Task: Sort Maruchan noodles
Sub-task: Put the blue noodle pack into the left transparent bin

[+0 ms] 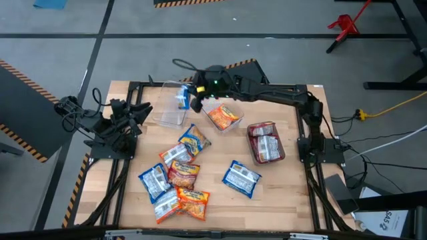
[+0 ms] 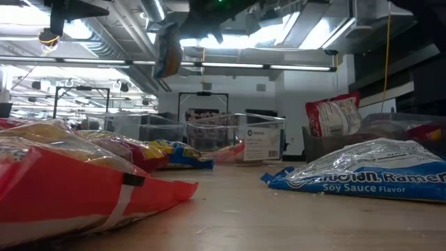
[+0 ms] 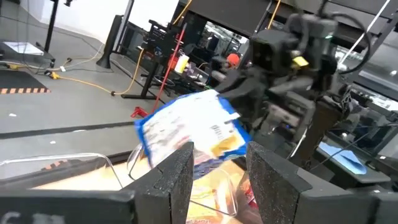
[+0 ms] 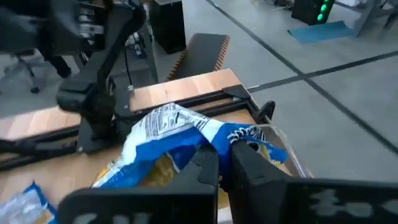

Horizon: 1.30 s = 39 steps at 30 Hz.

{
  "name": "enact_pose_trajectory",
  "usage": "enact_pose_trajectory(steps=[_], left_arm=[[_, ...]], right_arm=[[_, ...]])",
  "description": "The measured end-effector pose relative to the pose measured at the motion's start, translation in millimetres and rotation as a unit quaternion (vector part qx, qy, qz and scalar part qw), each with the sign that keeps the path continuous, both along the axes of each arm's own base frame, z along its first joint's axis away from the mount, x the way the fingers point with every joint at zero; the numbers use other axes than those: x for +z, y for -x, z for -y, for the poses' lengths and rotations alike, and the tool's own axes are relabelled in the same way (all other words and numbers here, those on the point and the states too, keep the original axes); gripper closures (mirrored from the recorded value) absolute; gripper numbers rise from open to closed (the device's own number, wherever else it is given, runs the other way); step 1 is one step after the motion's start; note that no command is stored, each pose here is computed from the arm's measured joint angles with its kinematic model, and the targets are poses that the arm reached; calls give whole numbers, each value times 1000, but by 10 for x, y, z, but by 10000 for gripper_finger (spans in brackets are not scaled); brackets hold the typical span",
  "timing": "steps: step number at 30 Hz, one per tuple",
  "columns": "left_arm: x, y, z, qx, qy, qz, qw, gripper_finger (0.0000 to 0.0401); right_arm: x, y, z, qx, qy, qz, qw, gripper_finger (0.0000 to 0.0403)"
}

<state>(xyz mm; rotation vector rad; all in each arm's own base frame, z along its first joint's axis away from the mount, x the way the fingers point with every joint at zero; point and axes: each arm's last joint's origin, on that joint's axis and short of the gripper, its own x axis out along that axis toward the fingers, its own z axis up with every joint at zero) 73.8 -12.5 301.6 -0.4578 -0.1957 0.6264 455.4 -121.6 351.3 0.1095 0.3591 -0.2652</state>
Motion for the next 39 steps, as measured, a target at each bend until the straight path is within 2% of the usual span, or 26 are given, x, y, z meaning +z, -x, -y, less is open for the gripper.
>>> enact_pose_trajectory(steps=[5, 14, 20, 24, 33, 36, 39], left_arm=[[0, 1, -1, 2, 1, 0, 1000, 260], [0, 3, -3, 6, 2, 1, 1000, 260], [-1, 4, -5, 11, 2, 0, 1000, 260], [-2, 4, -5, 12, 2, 0, 1000, 260], [-1, 6, -7, 16, 1, -1, 1000, 260], [-1, 6, -7, 16, 1, -1, 1000, 260], [-2, 5, -7, 16, 1, -1, 1000, 260]], right_arm=[[-349, -239, 214, 1, -43, 33, 999, 403], [-980, -524, 531, -24, -88, -32, 995, 403], [-1012, -555, 646, -68, -80, -38, 994, 391], [-995, -566, 635, -58, -53, -38, 996, 338], [-973, -575, 639, -58, -51, -27, 997, 175], [-994, -557, 625, -50, -61, -44, 996, 147], [-967, -548, 575, -34, -53, -64, 996, 138]])
